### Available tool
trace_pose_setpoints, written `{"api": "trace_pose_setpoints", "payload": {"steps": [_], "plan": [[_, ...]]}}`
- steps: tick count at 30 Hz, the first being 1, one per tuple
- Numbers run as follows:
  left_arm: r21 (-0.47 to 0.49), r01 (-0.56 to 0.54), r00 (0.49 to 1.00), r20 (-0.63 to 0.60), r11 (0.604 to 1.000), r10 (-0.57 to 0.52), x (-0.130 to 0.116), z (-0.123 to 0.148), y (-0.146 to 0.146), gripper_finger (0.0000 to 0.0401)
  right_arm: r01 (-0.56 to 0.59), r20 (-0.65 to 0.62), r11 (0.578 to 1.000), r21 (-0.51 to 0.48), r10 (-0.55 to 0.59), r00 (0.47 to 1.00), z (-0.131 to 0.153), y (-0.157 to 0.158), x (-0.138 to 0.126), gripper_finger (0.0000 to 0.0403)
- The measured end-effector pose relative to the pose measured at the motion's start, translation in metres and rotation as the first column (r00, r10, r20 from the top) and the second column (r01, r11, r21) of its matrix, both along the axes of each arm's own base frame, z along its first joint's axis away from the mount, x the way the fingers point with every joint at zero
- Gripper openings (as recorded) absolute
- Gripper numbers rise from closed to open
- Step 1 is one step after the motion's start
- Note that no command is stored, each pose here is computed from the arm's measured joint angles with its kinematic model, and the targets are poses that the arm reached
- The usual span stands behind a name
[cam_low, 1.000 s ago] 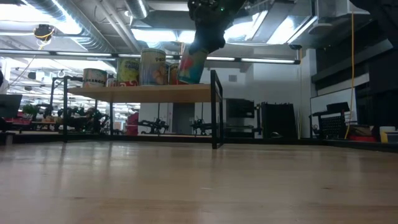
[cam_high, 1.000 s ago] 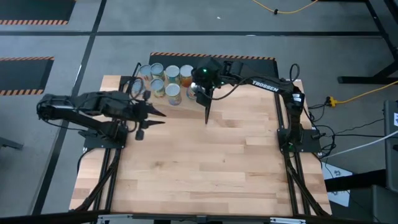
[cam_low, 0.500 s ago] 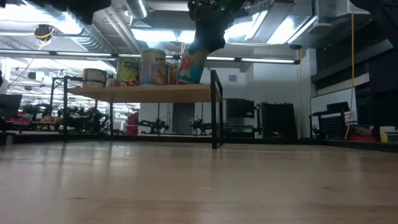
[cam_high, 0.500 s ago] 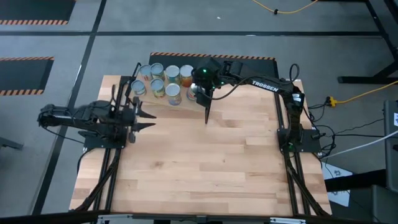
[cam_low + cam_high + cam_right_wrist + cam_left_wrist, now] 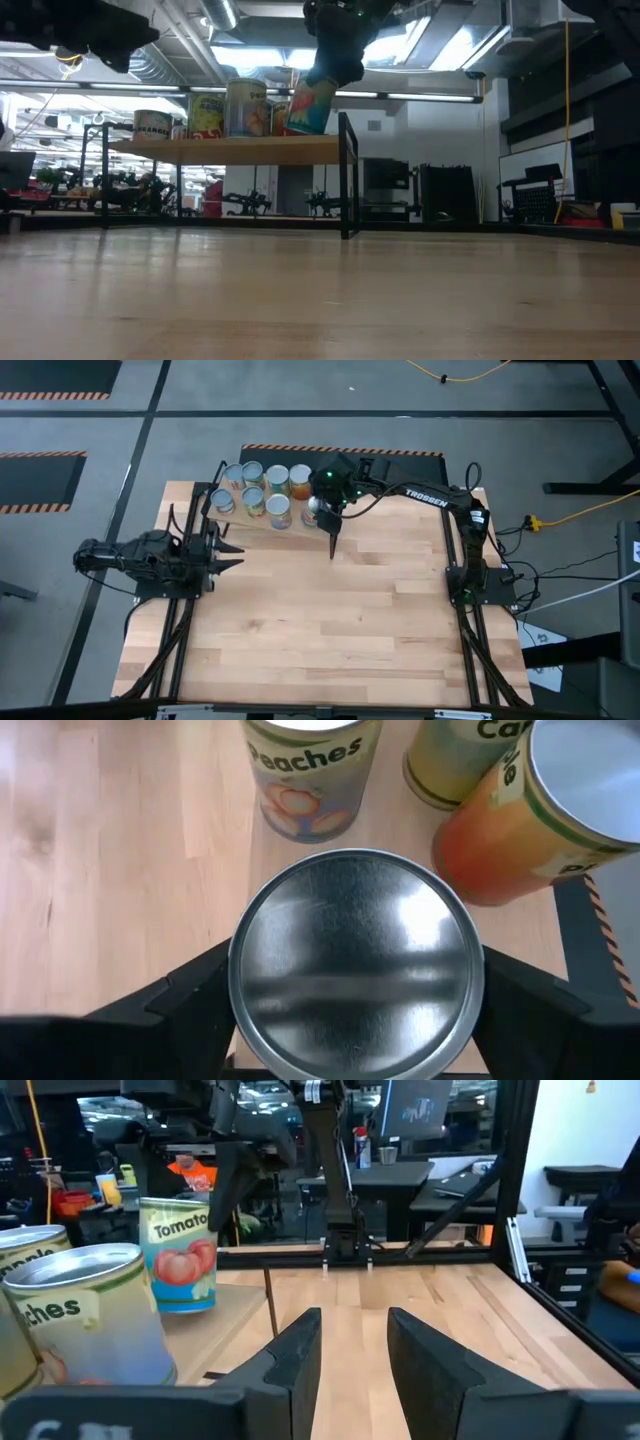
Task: Pick and place cans onto a shelf
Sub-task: Put the canned tomatoes on the shelf
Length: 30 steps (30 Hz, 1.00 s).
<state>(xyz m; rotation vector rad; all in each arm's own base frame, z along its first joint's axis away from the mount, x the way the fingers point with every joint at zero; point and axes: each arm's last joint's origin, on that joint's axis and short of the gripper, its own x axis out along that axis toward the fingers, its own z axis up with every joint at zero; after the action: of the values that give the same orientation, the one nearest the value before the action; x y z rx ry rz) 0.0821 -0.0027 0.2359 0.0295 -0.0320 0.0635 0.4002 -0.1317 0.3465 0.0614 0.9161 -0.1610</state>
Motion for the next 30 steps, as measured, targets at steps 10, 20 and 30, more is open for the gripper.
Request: {"api": "trace_pose_setpoints", "payload": {"steps": [10, 20, 30], "plan": [[-0.015, 0.001, 1.0, 0.013, 1.0, -0.001, 0.006, -0.024, 0.0, 0.011, 0.001, 0.0, 1.0, -0.002, -0.001, 1.0, 0.0, 0.0, 0.0, 0.0323], [-0.007, 0.001, 0.998, 0.068, 1.0, 0.0, 0.015, -0.049, -0.001, 0.011, 0.001, 0.0, 1.0, -0.001, -0.001, 1.0, 0.0, -0.001, 0.0, 0.0323], [-0.012, 0.001, 0.995, 0.097, 1.0, 0.0, 0.017, -0.057, -0.001, 0.011, 0.001, -0.002, 1.0, -0.001, -0.001, 1.0, 0.0, 0.0, 0.0, 0.0323]]}}
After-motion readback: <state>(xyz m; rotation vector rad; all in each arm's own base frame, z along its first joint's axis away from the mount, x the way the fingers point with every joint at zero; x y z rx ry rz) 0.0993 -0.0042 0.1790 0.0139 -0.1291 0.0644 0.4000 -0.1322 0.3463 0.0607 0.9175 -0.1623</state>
